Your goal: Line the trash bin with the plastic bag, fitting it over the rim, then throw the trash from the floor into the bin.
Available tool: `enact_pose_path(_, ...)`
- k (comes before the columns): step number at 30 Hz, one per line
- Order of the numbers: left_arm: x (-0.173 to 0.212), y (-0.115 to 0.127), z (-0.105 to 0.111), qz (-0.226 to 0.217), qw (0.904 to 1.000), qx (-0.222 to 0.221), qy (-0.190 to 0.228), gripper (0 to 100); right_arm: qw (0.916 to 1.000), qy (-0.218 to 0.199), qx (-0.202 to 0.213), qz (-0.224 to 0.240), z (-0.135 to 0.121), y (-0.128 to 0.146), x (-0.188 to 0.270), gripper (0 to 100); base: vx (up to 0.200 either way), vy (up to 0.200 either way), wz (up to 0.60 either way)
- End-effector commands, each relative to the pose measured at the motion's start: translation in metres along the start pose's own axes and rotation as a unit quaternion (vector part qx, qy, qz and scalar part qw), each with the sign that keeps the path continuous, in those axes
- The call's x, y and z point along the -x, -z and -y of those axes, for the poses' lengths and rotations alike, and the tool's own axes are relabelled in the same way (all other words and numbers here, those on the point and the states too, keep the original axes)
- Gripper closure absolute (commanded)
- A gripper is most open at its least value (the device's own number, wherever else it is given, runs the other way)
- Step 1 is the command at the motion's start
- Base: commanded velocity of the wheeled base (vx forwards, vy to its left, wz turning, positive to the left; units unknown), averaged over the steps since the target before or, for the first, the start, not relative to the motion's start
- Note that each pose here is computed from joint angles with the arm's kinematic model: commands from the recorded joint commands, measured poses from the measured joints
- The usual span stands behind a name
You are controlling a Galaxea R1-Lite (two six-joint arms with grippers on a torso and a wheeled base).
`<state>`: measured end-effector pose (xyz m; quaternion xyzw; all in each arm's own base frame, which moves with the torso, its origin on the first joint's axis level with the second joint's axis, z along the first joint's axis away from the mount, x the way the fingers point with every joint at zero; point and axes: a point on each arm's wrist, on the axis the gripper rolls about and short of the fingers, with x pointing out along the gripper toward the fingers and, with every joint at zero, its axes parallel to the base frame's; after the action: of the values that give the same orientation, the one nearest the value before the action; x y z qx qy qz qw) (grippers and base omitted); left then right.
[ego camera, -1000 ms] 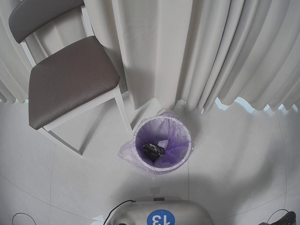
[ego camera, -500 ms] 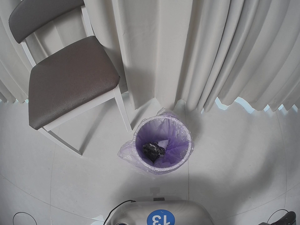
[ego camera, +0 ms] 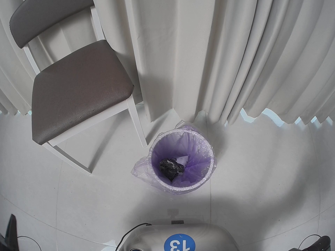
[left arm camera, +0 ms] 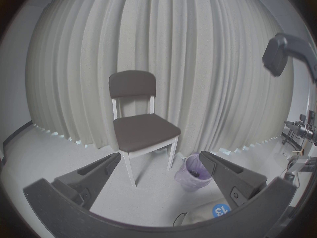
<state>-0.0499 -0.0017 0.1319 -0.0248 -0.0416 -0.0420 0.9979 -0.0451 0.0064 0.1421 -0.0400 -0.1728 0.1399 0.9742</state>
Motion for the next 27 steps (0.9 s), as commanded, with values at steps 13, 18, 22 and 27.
enact_pose_path(13,-0.021,0.056,-0.006,-0.052,0.9979,-0.011,-0.038,0,0.9920,-0.001,-0.019,-0.125,-0.002,0.062,0.000,0,0.000,0.000,0.00)
enact_pose_path(18,-0.021,0.059,-0.006,-0.051,0.9977,-0.033,-0.032,0,0.9917,0.002,-0.022,-0.127,-0.002,0.062,0.000,0,0.000,0.000,0.00)
enact_pose_path(22,-0.022,0.059,-0.006,-0.050,0.9978,-0.026,-0.035,0,0.9917,0.003,-0.021,-0.127,-0.002,0.062,0.000,0,0.000,0.000,0.00)
enact_pose_path(27,-0.022,0.059,-0.006,-0.048,0.9978,-0.028,-0.037,0,0.9920,-0.006,-0.005,-0.126,-0.002,0.062,0.000,0,0.000,0.000,0.00)
